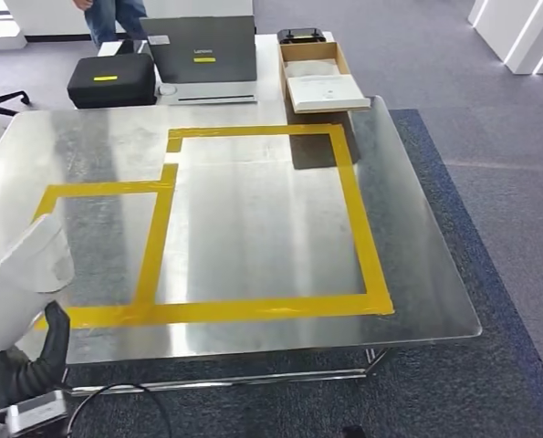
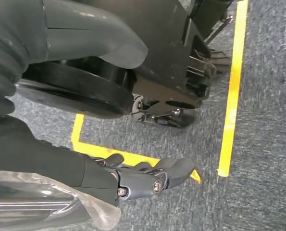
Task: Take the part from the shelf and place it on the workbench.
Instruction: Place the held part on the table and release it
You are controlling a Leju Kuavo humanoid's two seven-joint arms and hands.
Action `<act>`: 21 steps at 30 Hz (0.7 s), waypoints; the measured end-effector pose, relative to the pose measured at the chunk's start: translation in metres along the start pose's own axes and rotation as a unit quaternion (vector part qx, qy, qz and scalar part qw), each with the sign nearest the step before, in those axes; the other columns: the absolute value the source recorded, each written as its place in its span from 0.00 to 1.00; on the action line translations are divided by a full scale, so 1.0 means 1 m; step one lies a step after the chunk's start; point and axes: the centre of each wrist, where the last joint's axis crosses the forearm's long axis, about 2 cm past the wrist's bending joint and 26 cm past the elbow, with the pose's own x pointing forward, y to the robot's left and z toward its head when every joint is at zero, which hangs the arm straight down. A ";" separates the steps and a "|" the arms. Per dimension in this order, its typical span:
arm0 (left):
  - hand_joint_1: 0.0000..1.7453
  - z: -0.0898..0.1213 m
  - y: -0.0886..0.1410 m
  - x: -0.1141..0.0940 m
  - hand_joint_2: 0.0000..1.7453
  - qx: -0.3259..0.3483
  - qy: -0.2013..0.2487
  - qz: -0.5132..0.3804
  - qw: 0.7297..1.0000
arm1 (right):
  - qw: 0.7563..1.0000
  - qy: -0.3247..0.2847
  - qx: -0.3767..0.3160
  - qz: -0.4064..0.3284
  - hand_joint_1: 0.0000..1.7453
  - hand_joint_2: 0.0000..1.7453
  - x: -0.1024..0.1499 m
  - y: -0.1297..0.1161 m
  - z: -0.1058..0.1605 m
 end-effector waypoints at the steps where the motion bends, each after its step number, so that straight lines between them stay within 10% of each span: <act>1: 1.00 0.000 0.001 -0.002 1.00 -0.005 -0.013 -0.049 0.999 | 1.000 -0.001 0.001 0.000 0.00 1.00 0.000 0.000 0.000; 8: 1.00 -0.011 0.010 -0.022 1.00 -0.096 -0.128 -0.349 0.923 | 1.000 -0.004 0.012 0.004 0.00 1.00 0.004 -0.001 -0.001; 21: 1.00 -0.022 0.039 -0.067 1.00 -0.123 -0.107 -0.463 0.871 | 1.000 -0.004 0.024 0.020 0.00 1.00 0.009 -0.002 -0.003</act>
